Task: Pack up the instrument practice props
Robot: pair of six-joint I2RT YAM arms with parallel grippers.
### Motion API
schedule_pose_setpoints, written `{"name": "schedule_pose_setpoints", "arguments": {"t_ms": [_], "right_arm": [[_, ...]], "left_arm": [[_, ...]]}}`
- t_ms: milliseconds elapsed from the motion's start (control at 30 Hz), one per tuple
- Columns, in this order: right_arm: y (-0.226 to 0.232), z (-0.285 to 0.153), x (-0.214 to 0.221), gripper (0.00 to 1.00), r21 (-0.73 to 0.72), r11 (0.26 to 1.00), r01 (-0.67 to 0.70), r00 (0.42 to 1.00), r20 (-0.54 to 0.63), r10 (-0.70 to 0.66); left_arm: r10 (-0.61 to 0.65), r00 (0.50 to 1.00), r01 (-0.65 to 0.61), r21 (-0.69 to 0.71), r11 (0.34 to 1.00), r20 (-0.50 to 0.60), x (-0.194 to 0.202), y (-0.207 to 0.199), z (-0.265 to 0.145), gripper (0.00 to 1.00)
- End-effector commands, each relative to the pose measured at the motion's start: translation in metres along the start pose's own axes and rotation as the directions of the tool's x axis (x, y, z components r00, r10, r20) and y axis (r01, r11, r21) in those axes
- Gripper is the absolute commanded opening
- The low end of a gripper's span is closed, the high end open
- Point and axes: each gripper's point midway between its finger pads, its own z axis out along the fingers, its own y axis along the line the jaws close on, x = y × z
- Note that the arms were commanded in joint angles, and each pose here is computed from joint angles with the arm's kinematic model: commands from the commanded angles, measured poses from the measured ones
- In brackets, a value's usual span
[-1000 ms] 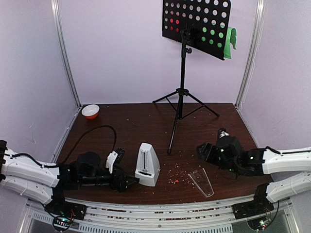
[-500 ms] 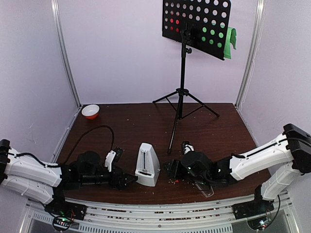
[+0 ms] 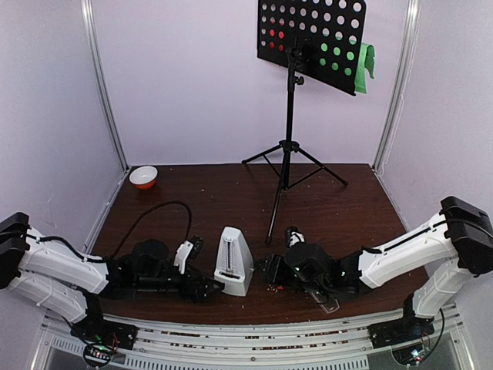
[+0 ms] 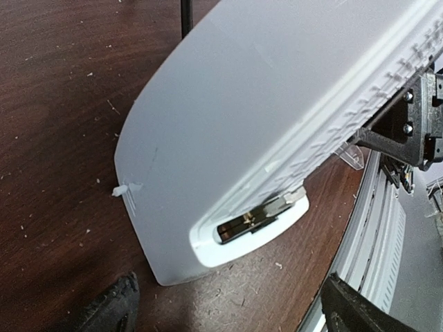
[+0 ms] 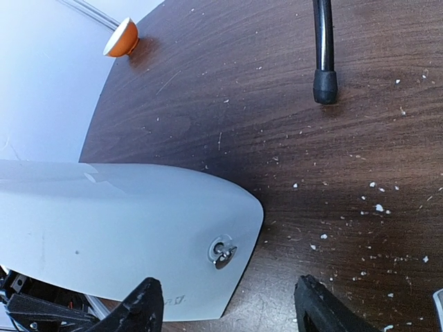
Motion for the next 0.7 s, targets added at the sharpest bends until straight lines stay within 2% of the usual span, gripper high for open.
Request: {"name": "schedule_pose_setpoints", "arguments": {"t_ms": [0,267,367,667], "right_arm": [[-0.001,-0.008,-0.006,0.67,-0.026,0.999,-0.027,0.999,0.032,0.028],[-0.024,-0.025,-0.02,0.79,0.08,0.997,0.009,0.996,0.091,-0.017],[-0.036,-0.034,-0.028,0.82,0.14,0.99,0.024,0.992,0.117,-0.041],[-0.067,-0.06,-0.046,0.86,0.304,0.95,0.068,0.981,0.154,-0.119]], "left_arm": [[0.039,0.998,-0.042,0.083,0.996,0.043,-0.02,-0.02,0.009,0.94],[0.141,0.99,-0.137,0.147,0.98,-0.018,-0.005,-0.051,0.025,0.93],[0.158,0.987,-0.154,0.192,0.969,-0.006,-0.004,-0.072,0.027,0.93],[0.212,0.977,-0.205,0.335,0.92,0.017,0.002,-0.121,0.045,0.92]]}}
